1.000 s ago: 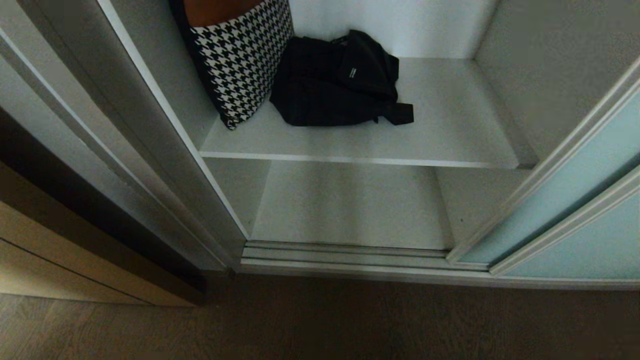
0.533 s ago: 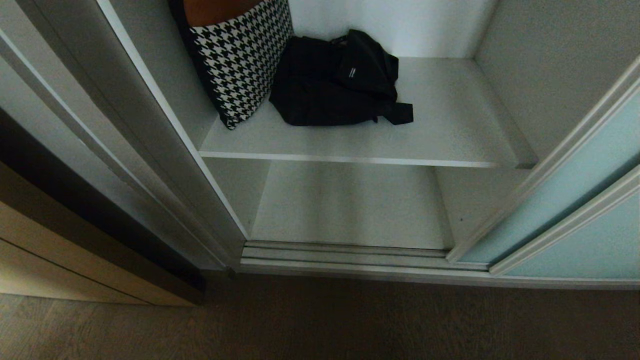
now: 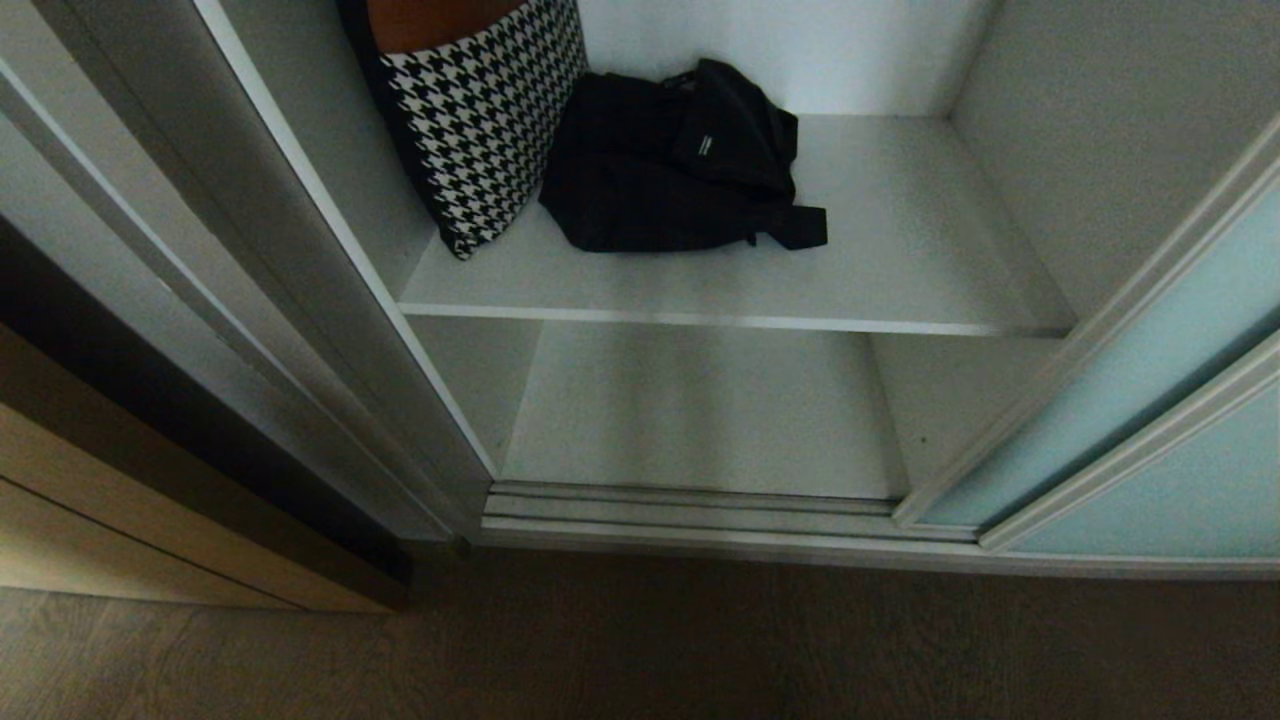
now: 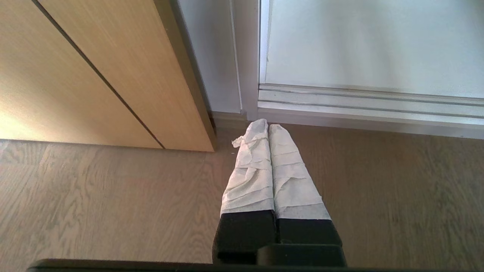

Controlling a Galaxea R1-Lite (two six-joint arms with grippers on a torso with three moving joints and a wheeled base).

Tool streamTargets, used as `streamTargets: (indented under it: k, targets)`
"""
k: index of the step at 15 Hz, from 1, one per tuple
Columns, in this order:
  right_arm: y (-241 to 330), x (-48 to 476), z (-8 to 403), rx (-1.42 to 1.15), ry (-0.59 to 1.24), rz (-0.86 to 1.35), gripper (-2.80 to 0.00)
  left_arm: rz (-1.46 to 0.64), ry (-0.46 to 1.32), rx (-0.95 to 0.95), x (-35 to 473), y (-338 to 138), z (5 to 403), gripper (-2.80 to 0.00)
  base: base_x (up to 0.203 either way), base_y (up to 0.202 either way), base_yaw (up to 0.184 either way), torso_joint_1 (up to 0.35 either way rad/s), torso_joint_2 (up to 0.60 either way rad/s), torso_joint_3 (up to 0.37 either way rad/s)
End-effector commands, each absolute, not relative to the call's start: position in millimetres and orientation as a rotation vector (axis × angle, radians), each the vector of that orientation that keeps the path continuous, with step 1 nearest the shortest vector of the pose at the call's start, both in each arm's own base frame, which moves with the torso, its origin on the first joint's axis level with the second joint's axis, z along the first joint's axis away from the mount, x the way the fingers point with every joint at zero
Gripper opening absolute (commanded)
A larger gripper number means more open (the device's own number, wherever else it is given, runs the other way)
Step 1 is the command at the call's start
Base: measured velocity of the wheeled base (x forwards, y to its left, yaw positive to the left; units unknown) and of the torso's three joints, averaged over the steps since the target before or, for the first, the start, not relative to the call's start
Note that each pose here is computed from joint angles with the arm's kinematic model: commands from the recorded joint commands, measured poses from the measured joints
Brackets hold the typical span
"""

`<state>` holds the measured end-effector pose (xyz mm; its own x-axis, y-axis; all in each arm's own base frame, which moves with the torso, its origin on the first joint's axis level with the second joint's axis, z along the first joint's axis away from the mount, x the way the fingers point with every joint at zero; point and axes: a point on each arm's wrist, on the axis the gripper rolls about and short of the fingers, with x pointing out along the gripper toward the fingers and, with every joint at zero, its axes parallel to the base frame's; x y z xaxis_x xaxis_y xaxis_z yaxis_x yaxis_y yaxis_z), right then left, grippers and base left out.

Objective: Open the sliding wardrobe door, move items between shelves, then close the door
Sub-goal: Close the door

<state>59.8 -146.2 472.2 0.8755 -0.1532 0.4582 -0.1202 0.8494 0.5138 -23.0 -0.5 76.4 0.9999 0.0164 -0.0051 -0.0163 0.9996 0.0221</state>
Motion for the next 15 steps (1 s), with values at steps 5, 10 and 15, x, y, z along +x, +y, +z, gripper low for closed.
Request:
streamTargets:
  k: [5, 10, 15]
  targets:
    - [-162, 71, 467, 0.614, -0.492, 0.065, -2.80, 0.017, 0.006, 0.021, -23, 0, 76, -2.80, 0.000, 0.000, 0.000, 0.000, 0.00, 0.000]
    - [-166, 95, 462, 0.719, -0.418, 0.163, -2.80, 0.017, 0.006, 0.023, -23, 0, 76, -2.80, 0.000, 0.000, 0.000, 0.000, 0.00, 0.000]
    - [-170, 104, 465, 0.745, -0.398, 0.196, -2.80, 0.017, 0.006, 0.022, -23, 0, 76, -2.80, 0.000, 0.000, 0.000, 0.000, 0.00, 0.000]
